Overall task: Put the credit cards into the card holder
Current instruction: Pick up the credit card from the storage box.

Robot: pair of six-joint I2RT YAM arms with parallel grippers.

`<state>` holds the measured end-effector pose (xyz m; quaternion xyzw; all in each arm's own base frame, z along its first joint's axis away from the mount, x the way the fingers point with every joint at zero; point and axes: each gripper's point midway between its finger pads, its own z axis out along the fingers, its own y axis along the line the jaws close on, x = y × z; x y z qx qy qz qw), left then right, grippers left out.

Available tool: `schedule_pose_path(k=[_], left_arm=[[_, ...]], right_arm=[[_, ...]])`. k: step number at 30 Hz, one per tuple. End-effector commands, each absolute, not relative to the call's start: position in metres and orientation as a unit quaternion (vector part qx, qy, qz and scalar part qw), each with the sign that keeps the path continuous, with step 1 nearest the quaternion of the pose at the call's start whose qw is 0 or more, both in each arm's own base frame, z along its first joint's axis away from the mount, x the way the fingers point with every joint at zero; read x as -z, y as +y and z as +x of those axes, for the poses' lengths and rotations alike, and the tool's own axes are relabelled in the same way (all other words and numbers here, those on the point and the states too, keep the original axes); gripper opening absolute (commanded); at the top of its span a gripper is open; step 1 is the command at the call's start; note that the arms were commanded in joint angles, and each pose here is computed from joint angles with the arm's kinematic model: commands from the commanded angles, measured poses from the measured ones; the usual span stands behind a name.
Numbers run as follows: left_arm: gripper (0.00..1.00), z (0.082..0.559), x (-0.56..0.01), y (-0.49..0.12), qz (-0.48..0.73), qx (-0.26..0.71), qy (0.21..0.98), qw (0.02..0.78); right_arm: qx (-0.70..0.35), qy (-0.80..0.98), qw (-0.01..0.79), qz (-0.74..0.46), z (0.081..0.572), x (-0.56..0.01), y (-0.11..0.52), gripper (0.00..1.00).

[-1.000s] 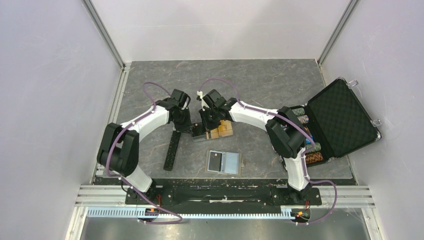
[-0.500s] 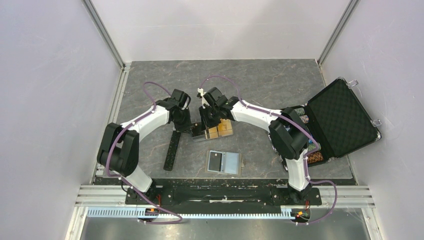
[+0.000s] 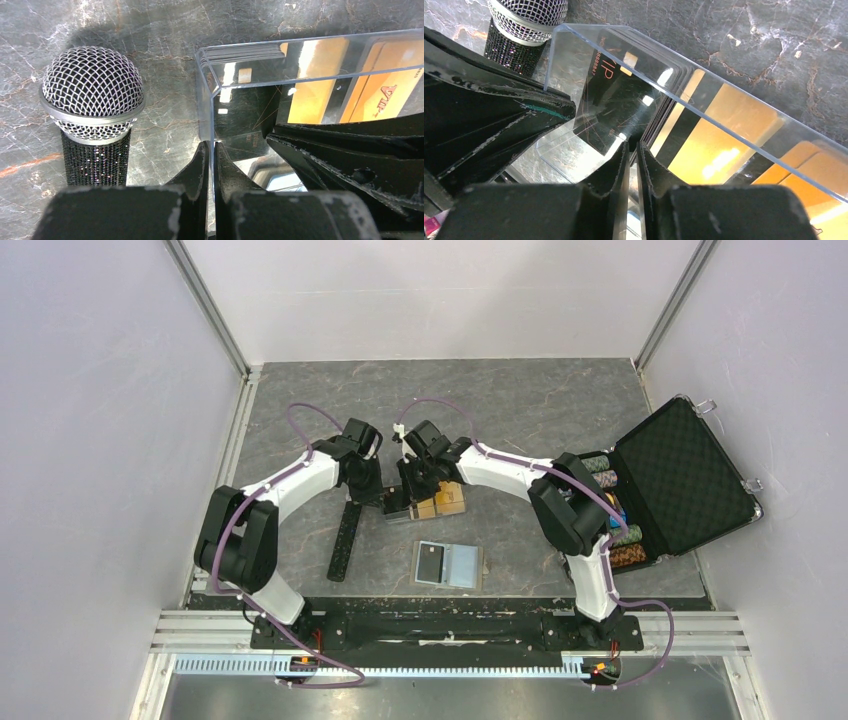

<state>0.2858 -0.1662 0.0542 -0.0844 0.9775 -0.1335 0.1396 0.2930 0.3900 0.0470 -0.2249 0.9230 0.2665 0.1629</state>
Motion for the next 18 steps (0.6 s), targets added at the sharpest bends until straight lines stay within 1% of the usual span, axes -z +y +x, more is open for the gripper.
schedule_pose_path(k=[1, 3, 11, 15, 18], left_arm=[[0.02, 0.288, -0.065, -0.168, -0.064, 0.138, 0.976, 0.157], [0.02, 0.284, -0.062, -0.168, -0.064, 0.137, 0.977, 0.153], [0.02, 0.261, -0.055, -0.167, -0.067, 0.145, 0.979, 0.127], [0.02, 0.247, -0.058, -0.167, -0.068, 0.146, 0.98, 0.114], [0.02, 0.238, -0.067, -0.168, -0.071, 0.15, 0.979, 0.115]], right_arm=[[-0.293, 0.915, 0.162, -0.228, 0.29, -0.053, 0.403, 0.1], [-0.308, 0.91, 0.162, -0.225, 0.288, -0.058, 0.407, 0.1], [-0.338, 0.907, 0.16, -0.197, 0.27, -0.078, 0.413, 0.03], [-0.353, 0.907, 0.146, -0.179, 0.256, -0.079, 0.416, 0.02], [-0.388, 0.896, 0.142, -0.165, 0.249, -0.093, 0.425, 0.01]])
